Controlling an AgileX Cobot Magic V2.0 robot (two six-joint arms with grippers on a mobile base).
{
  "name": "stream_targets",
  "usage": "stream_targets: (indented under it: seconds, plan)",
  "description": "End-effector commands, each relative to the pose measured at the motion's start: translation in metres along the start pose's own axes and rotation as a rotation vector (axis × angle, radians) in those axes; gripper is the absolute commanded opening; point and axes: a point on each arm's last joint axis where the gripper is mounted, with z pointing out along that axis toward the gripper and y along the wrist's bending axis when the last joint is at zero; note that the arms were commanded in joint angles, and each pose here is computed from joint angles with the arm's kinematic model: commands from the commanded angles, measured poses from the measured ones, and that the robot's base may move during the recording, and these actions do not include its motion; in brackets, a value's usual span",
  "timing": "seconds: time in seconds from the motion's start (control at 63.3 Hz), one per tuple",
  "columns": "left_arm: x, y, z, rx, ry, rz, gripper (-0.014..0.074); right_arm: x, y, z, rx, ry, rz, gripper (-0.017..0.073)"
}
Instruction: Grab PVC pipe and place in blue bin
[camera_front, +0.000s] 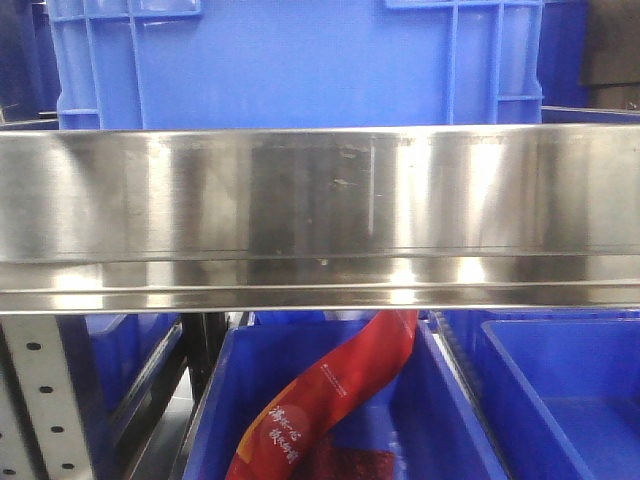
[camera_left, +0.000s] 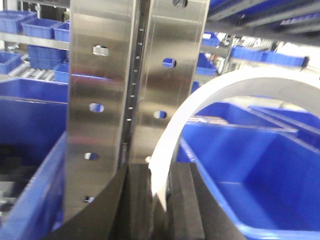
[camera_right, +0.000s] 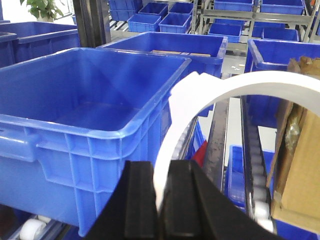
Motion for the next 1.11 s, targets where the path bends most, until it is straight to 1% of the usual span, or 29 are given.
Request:
stream_targets:
  seconds: [0.0, 0.079, 0.126, 0.174, 0.237, 0.268, 0.379, 0.411, 0.474, 0.505, 0.679, 0.774, 0.868, 0.995, 1.089]
  plan:
    - [-0.004, 0.0, -0.001, 0.005, -0.027, -0.039, -0.0111, -0.006, 0.0, -0.001, 0.001, -0.062, 0.01, -0.0169]
    - [0.001, 0.0, 0.003, 0.007, 0.013, -0.029, -0.0111, -0.01, 0.0, -0.001, -0.005, -0.103, 0.035, -0.0169]
    - [0.002, -0.001, 0.005, 0.012, 0.026, -0.002, -0.0111, -0.011, 0.0, -0.001, -0.004, -0.119, 0.04, -0.0169]
    - [0.002, -0.003, 0.006, 0.028, 0.028, 0.036, -0.0111, -0.012, 0.0, -0.001, -0.003, -0.126, 0.037, -0.0169]
    - [0.001, -0.008, 0.007, 0.065, 0.03, 0.06, -0.0111, -0.012, 0.0, -0.001, -0.004, -0.129, 0.04, -0.0169]
    - [-0.002, -0.012, 0.007, 0.093, 0.024, 0.067, -0.0111, -0.012, 0.0, -0.001, -0.006, -0.132, 0.044, -0.0169]
    - [-0.009, -0.025, 0.012, 0.182, 0.001, 0.062, -0.0111, -0.014, 0.002, 0.0, -0.024, -0.152, 0.084, -0.0169]
    - [-0.013, -0.029, 0.013, 0.206, -0.016, 0.059, -0.0111, -0.015, 0.002, 0.003, -0.029, -0.151, 0.079, -0.0169]
    - [-0.017, -0.039, 0.019, 0.265, -0.03, 0.052, -0.0111, -0.019, 0.005, 0.006, -0.057, -0.152, 0.051, -0.0169]
    - [-0.017, -0.045, 0.022, 0.292, -0.032, 0.049, -0.0111, -0.021, 0.007, 0.008, -0.075, -0.146, 0.049, -0.0169]
    - [-0.023, -0.072, 0.052, 0.38, -0.023, 0.104, -0.0111, -0.037, 0.018, 0.027, -0.152, -0.128, 0.044, -0.0169]
    - [-0.028, -0.084, 0.07, 0.399, -0.019, 0.117, -0.0111, -0.045, 0.022, 0.042, -0.172, -0.119, 0.043, -0.0169]
    - [-0.034, -0.092, 0.088, 0.398, -0.02, 0.122, -0.0111, -0.053, 0.024, 0.055, -0.178, -0.124, 0.045, -0.0169]
    - [-0.036, -0.101, 0.111, 0.396, -0.015, 0.131, -0.0111, -0.057, 0.025, 0.075, -0.17, -0.113, 0.048, -0.0169]
    - [-0.034, -0.107, 0.128, 0.39, -0.017, 0.154, -0.0111, -0.061, 0.025, 0.09, -0.158, -0.123, 0.05, -0.0169]
